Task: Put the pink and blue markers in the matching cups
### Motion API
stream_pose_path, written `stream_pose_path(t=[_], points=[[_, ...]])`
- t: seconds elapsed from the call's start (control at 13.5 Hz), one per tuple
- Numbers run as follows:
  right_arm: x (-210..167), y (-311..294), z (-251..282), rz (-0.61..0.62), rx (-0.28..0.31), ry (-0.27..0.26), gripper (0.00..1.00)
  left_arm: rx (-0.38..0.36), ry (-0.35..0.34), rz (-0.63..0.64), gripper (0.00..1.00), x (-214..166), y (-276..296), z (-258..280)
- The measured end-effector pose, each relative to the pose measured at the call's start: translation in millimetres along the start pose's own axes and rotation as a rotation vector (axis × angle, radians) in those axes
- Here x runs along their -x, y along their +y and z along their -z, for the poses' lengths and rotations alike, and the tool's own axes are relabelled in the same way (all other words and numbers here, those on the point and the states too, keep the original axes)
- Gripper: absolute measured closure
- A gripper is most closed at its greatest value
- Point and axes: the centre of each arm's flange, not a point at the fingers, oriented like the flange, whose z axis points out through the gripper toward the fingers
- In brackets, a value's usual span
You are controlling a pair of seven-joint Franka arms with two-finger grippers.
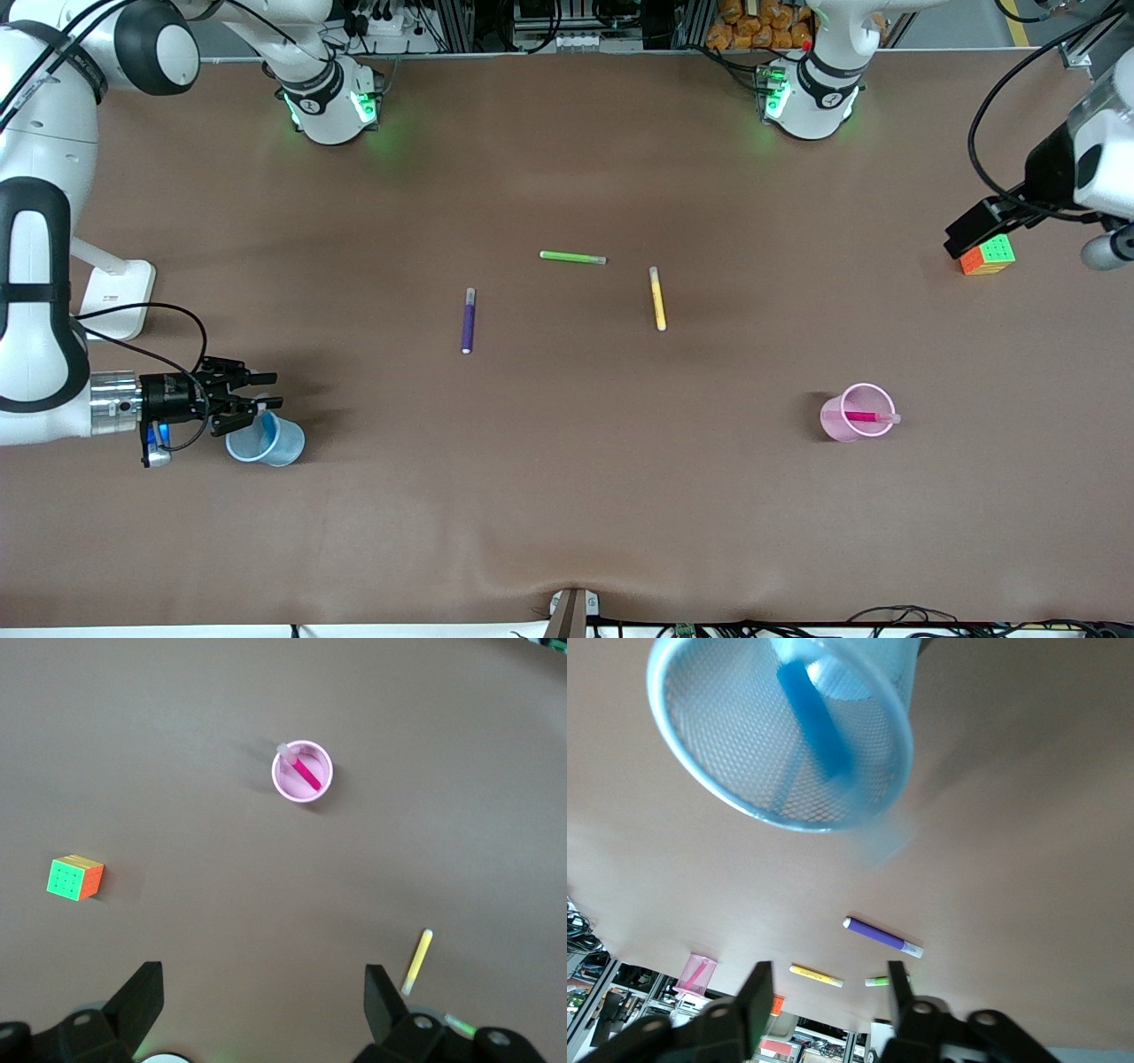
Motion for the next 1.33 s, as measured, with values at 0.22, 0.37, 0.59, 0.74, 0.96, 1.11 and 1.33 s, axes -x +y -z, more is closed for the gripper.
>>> stream_pose_path(t=[0.22,0.37,0.59,0.74,0.96,1.11,1.33], points=[[14,-18,13,0.051,-0.015,0.018,0.04,-0.004,-0.017,-0.073,0.00,4,-25,7],[36,-37,28,0.107,-0.013,0.029,0.00,-0.006,-0.018,-0.119,0.00,8,-39,9],[80,-72,31,0.199,0.015,0.061,0.00,-0.011,-0.023,-0.166,0.00,15,-51,9],[113,-98,22,0.269,0.083,0.124,0.00,-0.013,-0.025,-0.173,0.00,21,-53,9],[148,-122,20,0.375,0.203,0.253,0.00,-0.018,-0.031,-0.174,0.00,28,-55,7],[166,-130,25,0.522,0.346,0.362,0.00,-0.020,-0.034,-0.181,0.00,36,-54,6],[218,-136,54,0.652,0.468,0.479,0.00,-0.021,-0.031,-0.206,0.00,52,-47,8]])
